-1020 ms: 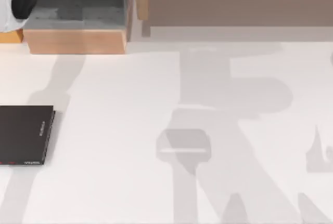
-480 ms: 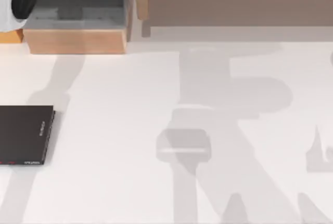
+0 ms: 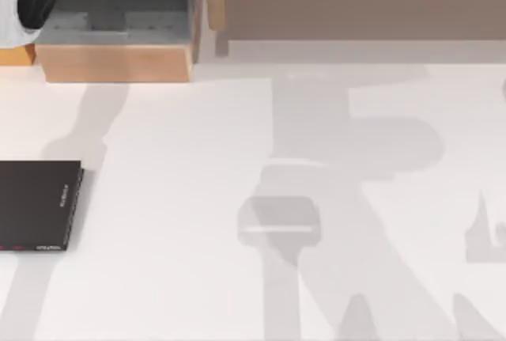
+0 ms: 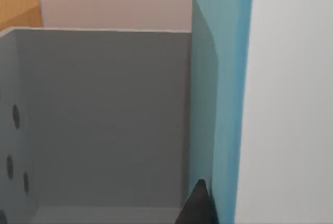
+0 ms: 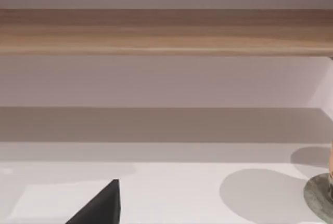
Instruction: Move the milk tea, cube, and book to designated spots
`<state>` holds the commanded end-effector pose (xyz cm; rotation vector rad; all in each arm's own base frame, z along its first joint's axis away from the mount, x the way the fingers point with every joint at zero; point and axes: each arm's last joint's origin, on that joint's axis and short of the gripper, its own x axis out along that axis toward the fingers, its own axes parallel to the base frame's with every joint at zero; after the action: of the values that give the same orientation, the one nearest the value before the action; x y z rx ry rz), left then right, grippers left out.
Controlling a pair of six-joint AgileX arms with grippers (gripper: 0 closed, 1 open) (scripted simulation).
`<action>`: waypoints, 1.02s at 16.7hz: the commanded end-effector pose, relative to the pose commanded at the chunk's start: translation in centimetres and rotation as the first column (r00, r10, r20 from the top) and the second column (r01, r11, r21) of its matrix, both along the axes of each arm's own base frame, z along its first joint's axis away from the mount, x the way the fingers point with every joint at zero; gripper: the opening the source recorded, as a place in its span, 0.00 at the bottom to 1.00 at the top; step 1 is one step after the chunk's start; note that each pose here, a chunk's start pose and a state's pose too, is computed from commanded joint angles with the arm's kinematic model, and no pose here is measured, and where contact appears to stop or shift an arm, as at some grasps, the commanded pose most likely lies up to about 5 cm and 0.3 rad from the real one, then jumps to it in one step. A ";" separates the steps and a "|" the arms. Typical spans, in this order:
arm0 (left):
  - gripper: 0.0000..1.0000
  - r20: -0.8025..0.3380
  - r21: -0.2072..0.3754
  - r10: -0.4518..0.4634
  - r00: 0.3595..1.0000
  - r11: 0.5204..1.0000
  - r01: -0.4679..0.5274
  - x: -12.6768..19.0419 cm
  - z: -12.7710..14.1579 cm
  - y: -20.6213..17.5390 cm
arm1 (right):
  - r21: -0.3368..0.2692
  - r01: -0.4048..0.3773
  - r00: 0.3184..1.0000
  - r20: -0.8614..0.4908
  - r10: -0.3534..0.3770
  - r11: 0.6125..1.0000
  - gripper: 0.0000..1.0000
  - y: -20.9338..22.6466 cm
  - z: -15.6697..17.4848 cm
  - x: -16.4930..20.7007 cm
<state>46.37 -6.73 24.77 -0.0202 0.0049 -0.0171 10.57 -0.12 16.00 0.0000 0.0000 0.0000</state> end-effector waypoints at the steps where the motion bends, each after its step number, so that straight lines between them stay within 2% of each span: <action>1: 0.00 0.000 0.000 0.000 1.000 1.000 0.000 0.0 0.0 0.0 | 0.000 0.000 1.000 0.000 0.000 1.000 1.00 0.0 0.0 0.0; 17: 0.00 0.003 0.003 0.001 1.000 1.000 -0.001 -0.9 1.0 0.1 | 0.000 0.000 1.000 0.000 0.000 1.000 1.00 0.0 0.0 0.0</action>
<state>45.44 -6.68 25.81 -0.0174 0.0023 -0.0157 10.57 -0.12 16.00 0.0000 0.0000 0.0000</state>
